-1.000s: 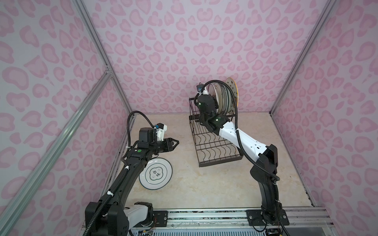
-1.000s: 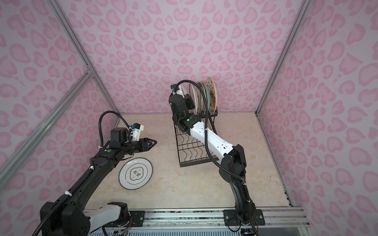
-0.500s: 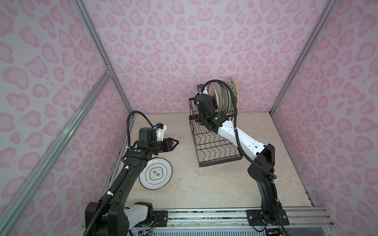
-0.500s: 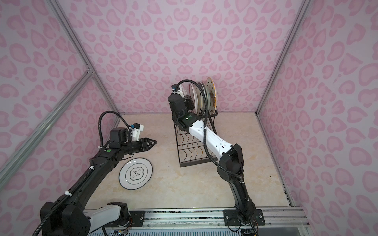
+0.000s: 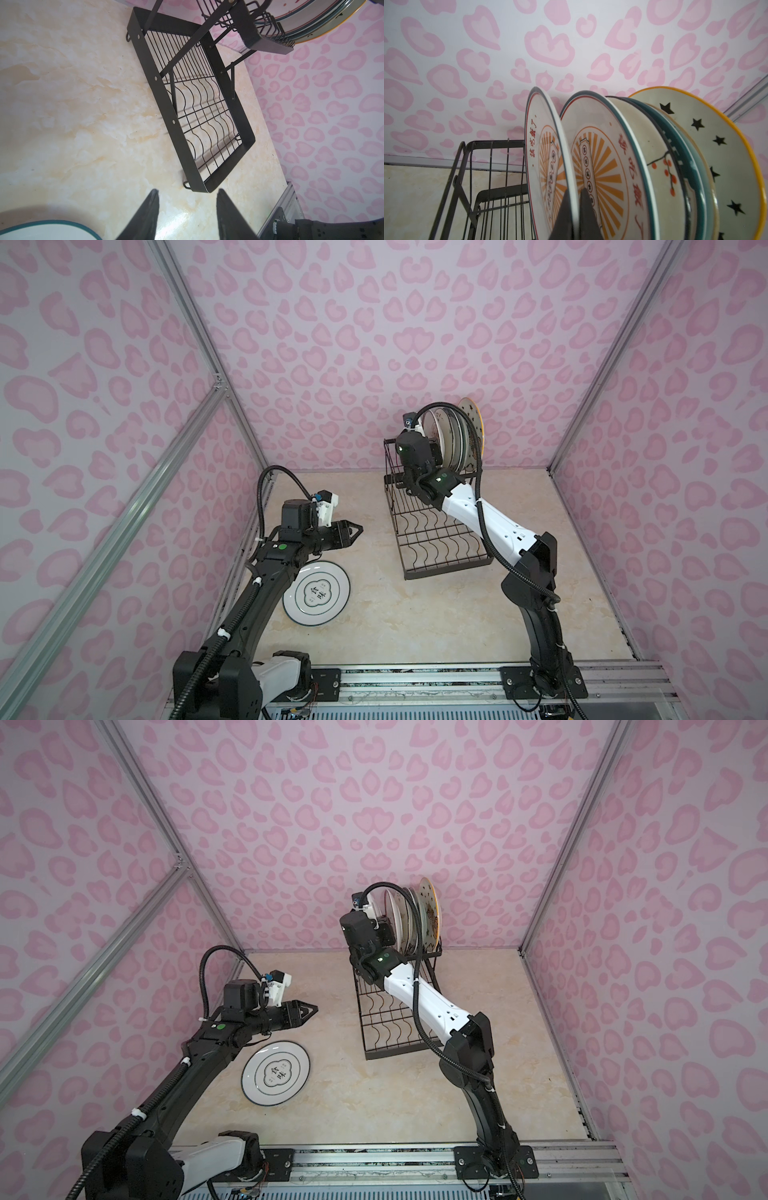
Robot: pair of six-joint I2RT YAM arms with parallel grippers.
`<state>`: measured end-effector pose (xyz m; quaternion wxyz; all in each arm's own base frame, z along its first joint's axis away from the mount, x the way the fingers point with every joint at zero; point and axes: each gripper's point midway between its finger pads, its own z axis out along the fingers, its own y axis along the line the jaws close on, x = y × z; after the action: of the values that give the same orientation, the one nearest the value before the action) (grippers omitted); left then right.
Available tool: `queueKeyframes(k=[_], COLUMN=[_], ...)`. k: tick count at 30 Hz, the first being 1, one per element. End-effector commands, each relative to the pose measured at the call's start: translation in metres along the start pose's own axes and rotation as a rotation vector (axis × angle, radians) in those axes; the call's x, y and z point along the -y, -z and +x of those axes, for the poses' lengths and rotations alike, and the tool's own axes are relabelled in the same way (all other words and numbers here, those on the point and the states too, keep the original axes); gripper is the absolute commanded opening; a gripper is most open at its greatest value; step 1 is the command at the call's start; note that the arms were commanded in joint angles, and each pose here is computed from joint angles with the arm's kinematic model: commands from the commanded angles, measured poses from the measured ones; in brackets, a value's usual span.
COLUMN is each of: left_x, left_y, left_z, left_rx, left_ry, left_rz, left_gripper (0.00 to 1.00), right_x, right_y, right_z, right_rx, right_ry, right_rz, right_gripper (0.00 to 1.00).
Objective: Load the plates into the dish rack
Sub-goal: 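Push the sunburst plate down into the slot with the right gripper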
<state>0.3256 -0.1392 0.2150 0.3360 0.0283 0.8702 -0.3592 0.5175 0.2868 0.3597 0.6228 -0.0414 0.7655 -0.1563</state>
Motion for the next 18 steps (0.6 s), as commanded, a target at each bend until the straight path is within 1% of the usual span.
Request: queueKeyframes(k=[1, 18], left_x=[0.004, 0.003], left_y=[0.002, 0.002], left_z=[0.001, 0.001], left_rx=[-0.004, -0.007], left_ry=[-0.012, -0.008], left_rz=[0.013, 0.012], left_gripper=[0.48, 0.48], right_x=[-0.003, -0.003], right_y=[-0.003, -0.006], right_z=[0.007, 0.018], right_rx=[-0.019, -0.061], right_ry=[-0.009, -0.015], right_rz=[-0.008, -0.009], right_gripper=[0.0, 0.0])
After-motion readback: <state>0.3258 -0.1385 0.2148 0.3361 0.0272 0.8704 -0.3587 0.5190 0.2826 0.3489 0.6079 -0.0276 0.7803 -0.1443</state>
